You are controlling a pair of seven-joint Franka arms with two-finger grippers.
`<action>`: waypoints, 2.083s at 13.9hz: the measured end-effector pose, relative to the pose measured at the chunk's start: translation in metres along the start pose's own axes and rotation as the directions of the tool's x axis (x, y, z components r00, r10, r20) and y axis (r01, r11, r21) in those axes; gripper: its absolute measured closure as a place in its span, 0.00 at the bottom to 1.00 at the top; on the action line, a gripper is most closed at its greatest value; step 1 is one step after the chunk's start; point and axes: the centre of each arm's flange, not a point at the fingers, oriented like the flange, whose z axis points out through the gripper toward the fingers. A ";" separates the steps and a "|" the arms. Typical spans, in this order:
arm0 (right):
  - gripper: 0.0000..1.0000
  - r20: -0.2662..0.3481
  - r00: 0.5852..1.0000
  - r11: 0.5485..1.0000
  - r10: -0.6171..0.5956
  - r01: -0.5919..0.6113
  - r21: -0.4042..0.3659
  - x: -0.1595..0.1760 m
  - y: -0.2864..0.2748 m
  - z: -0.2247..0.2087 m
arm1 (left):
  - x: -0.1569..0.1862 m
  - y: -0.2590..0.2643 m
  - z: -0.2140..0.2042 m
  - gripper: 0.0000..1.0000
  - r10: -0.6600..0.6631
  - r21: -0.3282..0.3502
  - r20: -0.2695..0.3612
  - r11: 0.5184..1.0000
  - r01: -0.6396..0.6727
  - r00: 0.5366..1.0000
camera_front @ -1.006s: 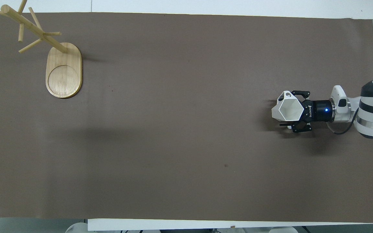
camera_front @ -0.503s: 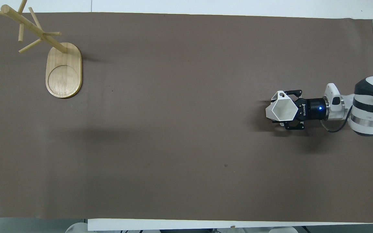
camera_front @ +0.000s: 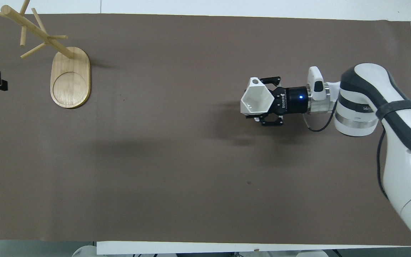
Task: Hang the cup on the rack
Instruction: 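Lift the cup with the right gripper while the left gripper approaches, then grasp the cup with the left gripper while the right gripper holds it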
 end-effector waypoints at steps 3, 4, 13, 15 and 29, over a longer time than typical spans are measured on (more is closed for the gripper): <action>0.22 -0.011 1.000 0.999 0.021 -0.021 -0.045 0.019 -0.013 0.075 | -0.036 0.127 0.000 0.00 -0.094 -0.014 -0.022 0.995 0.094 0.995; 0.22 0.005 1.000 0.998 0.021 -0.020 -0.064 0.023 -0.016 0.090 | -0.053 0.166 0.001 0.00 -0.122 -0.023 -0.029 0.992 0.122 0.992; 0.22 0.067 0.997 0.993 0.031 -0.023 -0.117 0.059 -0.025 0.117 | -0.094 0.286 0.060 0.00 -0.322 -0.058 -0.040 0.946 0.319 0.946; 0.22 0.067 0.997 0.993 0.031 -0.023 -0.117 0.059 -0.025 0.117 | -0.087 0.294 0.077 0.00 -0.336 -0.075 -0.049 0.940 0.332 0.941; 0.22 0.065 0.997 0.990 0.042 -0.032 -0.136 0.060 -0.028 0.124 | -0.087 0.317 0.114 0.91 -0.391 -0.080 -0.022 0.918 0.389 0.920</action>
